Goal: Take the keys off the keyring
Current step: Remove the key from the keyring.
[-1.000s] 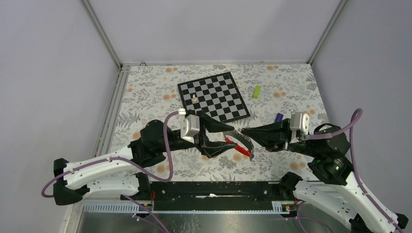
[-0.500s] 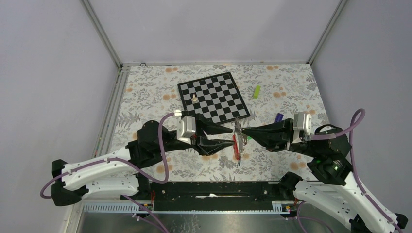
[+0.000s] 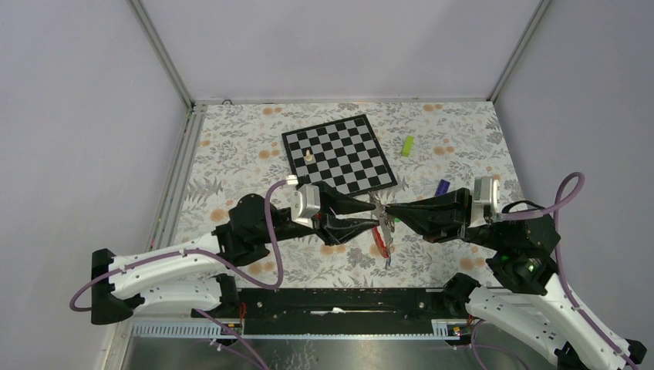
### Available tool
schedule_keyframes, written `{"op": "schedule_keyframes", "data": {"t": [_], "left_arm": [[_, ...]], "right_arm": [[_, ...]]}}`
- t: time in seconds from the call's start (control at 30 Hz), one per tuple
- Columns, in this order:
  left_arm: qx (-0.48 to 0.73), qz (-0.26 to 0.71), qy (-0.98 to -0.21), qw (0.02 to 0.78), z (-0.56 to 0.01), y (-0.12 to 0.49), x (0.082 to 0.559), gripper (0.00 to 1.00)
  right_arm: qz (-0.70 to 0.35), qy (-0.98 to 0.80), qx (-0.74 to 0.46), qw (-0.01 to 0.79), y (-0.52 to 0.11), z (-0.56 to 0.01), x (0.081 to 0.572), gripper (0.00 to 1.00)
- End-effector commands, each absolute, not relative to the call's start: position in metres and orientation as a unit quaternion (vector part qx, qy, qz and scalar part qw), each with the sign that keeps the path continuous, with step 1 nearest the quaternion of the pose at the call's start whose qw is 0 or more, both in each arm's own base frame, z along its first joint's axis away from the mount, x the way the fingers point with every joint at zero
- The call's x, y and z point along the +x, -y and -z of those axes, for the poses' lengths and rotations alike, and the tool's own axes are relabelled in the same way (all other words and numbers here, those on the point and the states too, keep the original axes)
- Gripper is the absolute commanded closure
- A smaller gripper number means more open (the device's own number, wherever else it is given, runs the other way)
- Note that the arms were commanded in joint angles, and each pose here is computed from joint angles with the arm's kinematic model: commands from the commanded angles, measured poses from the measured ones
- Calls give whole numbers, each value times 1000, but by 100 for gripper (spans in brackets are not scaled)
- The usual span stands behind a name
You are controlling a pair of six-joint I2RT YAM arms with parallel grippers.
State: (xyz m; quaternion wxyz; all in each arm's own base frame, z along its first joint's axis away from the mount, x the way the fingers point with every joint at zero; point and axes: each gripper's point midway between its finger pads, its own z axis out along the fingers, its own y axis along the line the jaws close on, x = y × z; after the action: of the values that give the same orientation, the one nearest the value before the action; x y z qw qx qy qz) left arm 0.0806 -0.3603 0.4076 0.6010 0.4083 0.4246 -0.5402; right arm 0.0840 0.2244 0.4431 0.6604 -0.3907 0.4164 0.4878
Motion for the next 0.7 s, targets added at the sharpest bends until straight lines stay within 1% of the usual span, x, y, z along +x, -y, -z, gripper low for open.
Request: {"op": "schedule_keyframes", "data": {"t": [0.0,0.17,0.37,0.67], "left_arm": [[372,557,-391,631,-436,354,83,63],[368,567,-377,633,-444,353,79,65],[382,583,-361,620,-445,356,70,66],[393,591,-361,605,-437,361,64,67]], "right_arm": [[-498,-383,-381,678,-220,-462,77,100],[-498,-385,-381,677,-221,-459,79,100],[-495,-389,-379,678,-222,-456,81,100],[-493,-387,-374,683,-220,-459,81,100]]}}
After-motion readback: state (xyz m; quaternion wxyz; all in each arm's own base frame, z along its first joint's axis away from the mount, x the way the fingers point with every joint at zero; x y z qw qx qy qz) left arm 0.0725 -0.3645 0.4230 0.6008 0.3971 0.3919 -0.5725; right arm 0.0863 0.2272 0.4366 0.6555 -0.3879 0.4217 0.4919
